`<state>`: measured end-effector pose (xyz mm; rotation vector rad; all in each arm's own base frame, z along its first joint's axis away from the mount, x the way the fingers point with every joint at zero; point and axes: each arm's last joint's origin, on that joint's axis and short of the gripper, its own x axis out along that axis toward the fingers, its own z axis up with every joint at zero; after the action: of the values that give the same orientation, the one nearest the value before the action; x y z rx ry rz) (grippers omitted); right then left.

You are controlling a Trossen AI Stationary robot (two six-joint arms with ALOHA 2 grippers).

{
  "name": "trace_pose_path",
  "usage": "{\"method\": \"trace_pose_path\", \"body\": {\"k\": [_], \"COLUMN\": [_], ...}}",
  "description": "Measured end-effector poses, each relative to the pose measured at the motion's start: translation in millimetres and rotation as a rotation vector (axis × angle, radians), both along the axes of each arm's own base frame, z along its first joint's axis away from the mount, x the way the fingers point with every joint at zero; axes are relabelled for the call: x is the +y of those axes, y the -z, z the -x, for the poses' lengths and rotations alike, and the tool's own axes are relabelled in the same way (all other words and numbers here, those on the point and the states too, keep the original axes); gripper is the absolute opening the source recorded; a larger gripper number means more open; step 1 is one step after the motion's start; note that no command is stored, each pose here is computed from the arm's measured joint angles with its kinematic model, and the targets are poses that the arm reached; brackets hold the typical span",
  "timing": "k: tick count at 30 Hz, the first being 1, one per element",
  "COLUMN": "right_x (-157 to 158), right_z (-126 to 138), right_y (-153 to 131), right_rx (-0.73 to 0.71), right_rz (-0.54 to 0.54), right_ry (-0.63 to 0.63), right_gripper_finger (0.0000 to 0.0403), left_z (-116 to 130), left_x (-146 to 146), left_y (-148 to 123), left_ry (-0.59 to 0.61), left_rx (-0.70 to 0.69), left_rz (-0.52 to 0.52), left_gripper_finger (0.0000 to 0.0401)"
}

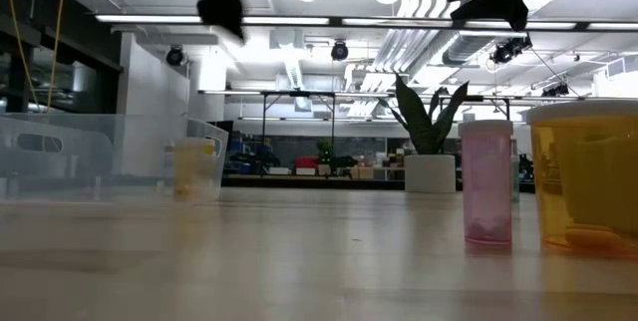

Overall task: Pick and place medicine bottles into bin by pill shape (circle, oval)
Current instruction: Put the large orange pill bottle into the transparent bin

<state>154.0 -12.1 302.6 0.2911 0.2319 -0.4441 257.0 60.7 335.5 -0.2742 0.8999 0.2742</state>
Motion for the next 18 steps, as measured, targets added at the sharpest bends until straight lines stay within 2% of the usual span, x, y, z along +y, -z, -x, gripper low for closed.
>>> {"method": "trace_pose_path", "body": {"k": [4, 6, 8, 12, 18], "right_x": [0, 0, 0, 0, 0], "right_z": [0, -1, -1, -1, -1], "right_y": [-1, -2, -3, -3, -3], "right_rx": [-0.013, -0.023, -0.029, -0.031, -0.031], "right_rz": [0.000, 0.000, 0.000, 0.000, 0.000], "right_ry": [0.000, 0.000, 0.000, 0.000, 0.000], "right_gripper_finger": [0.0170, 0.0170, 0.0170, 0.0170, 0.0170], "left_z": [34, 50, 64, 89, 105], "left_x": [-4, -8, -11, -17, -21], "left_y": [-38, -40, -30, -3, 22], "left_ry": [-0.076, -0.085, -0.108, -0.167, -0.151], "left_rx": [-0.481, -0.675, -0.797, -0.921, -0.908], "left_rz": [-0.064, -0.086, -0.091, -0.092, -0.139], "left_gripper_finger": [0.0310, 0.0310, 0.0310, 0.0310, 0.0310]}}
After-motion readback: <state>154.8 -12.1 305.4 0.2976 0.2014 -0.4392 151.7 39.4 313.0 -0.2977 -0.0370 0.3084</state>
